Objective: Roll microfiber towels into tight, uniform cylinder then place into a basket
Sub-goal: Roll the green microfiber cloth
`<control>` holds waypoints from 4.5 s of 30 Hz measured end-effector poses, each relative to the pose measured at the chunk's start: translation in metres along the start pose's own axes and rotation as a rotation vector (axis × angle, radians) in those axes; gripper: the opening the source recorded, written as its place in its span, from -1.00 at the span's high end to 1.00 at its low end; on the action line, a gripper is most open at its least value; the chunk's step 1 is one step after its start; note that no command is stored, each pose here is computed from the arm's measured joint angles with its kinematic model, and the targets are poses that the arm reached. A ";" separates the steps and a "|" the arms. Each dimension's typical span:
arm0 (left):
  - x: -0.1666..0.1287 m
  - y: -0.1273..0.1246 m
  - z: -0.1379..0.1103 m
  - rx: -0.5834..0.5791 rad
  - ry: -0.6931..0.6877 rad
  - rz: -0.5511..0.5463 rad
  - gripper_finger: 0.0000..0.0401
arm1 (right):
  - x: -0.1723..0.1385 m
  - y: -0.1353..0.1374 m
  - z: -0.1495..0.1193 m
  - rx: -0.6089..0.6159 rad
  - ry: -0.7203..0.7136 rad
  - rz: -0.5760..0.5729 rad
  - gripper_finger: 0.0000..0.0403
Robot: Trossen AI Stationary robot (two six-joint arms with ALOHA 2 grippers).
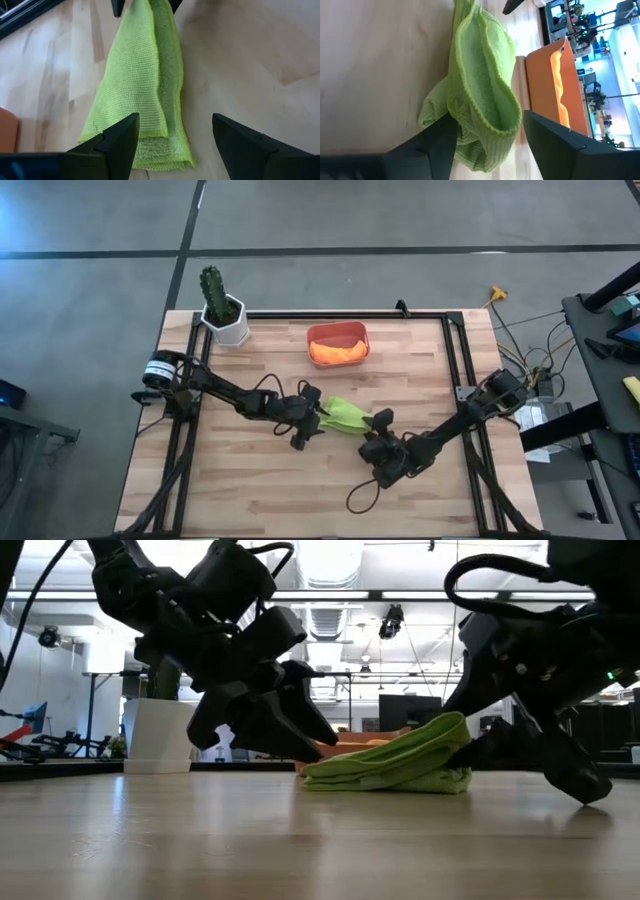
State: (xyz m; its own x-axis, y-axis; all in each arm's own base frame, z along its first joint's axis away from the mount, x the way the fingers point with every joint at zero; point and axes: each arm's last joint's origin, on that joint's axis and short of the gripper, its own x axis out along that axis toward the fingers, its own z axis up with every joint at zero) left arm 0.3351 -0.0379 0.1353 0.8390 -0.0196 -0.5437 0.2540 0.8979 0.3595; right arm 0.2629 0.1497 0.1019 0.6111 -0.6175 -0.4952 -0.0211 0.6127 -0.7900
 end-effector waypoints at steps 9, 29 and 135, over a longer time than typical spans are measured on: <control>0.000 0.000 -0.001 -0.017 0.001 0.000 -0.17 | 0.000 0.000 0.001 -0.003 0.002 0.015 0.13; -0.010 0.000 0.010 -0.013 -0.037 0.004 -0.17 | 0.003 -0.008 0.016 0.204 -0.049 -0.010 0.94; -0.136 -0.124 0.070 -0.299 -0.439 -0.259 -0.17 | 0.022 -0.027 -0.007 1.199 0.165 0.350 0.94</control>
State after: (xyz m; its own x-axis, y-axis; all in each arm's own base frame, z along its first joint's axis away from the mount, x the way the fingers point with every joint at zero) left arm 0.2233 -0.1772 0.2178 0.9048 -0.3776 -0.1971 0.3839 0.9234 -0.0066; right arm 0.2717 0.1161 0.1093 0.6102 -0.3333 -0.7187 0.6217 0.7638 0.1736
